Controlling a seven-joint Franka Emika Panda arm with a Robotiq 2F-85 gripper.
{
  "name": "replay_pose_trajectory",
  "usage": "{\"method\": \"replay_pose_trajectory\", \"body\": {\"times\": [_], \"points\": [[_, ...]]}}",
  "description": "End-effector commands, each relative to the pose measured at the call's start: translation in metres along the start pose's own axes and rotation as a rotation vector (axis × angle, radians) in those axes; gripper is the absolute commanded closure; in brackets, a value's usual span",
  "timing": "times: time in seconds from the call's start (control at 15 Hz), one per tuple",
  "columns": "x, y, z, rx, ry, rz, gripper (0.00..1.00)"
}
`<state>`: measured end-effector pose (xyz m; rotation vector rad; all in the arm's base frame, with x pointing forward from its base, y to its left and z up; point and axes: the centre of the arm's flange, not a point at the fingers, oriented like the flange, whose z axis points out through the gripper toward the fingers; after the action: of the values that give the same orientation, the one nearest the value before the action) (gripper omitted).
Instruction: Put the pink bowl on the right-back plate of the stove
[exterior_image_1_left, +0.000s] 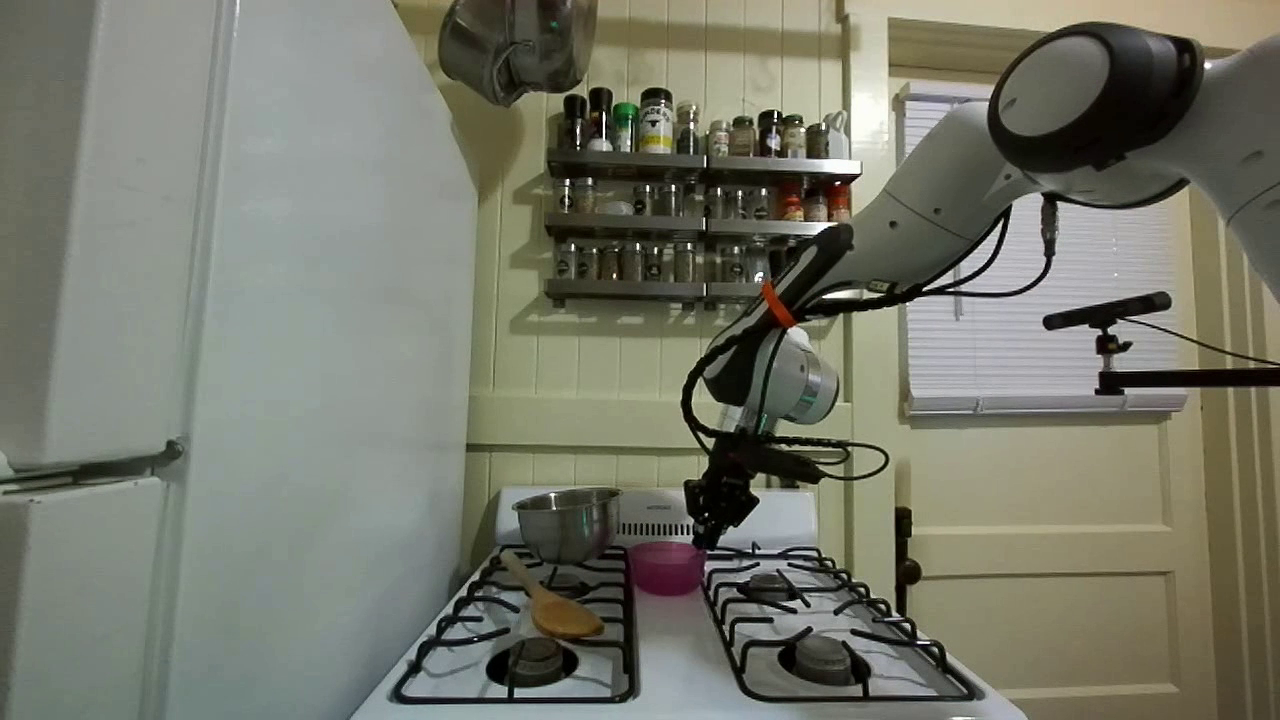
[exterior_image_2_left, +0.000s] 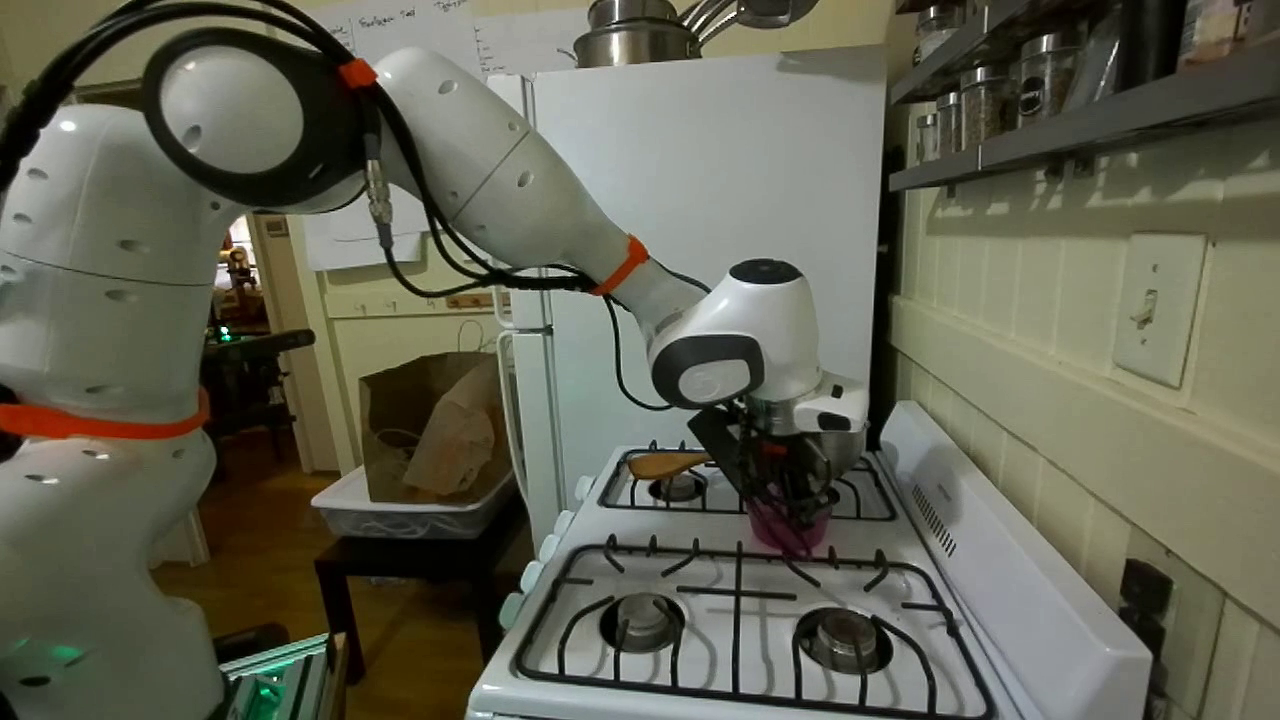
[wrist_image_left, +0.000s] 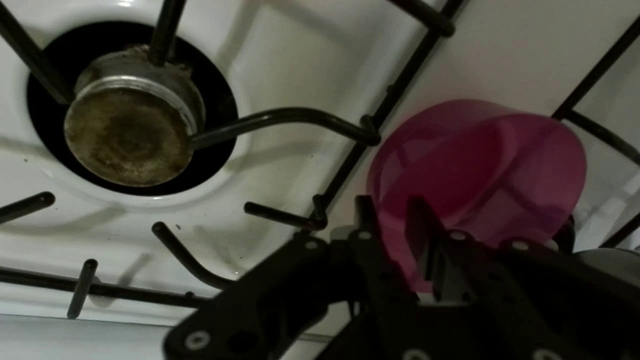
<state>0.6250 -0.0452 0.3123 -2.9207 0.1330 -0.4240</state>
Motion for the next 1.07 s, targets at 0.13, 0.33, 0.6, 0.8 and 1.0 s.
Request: {"method": "replay_pose_trajectory", "body": {"times": [0.13,0.33,0.6,0.8,1.0], "points": [[0.004,0.003,0.015,0.031,0.002,-0.016,0.67],[0.005,0.003,0.020,0.036,-0.002,-0.016,0.66],[0.005,0.003,0.028,0.044,-0.010,-0.037,0.84],[0.006,-0.003,0.010,0.034,0.012,-0.059,1.00],[-0.005,-0.003,-0.036,0.012,0.012,-0.035,0.99]]}}
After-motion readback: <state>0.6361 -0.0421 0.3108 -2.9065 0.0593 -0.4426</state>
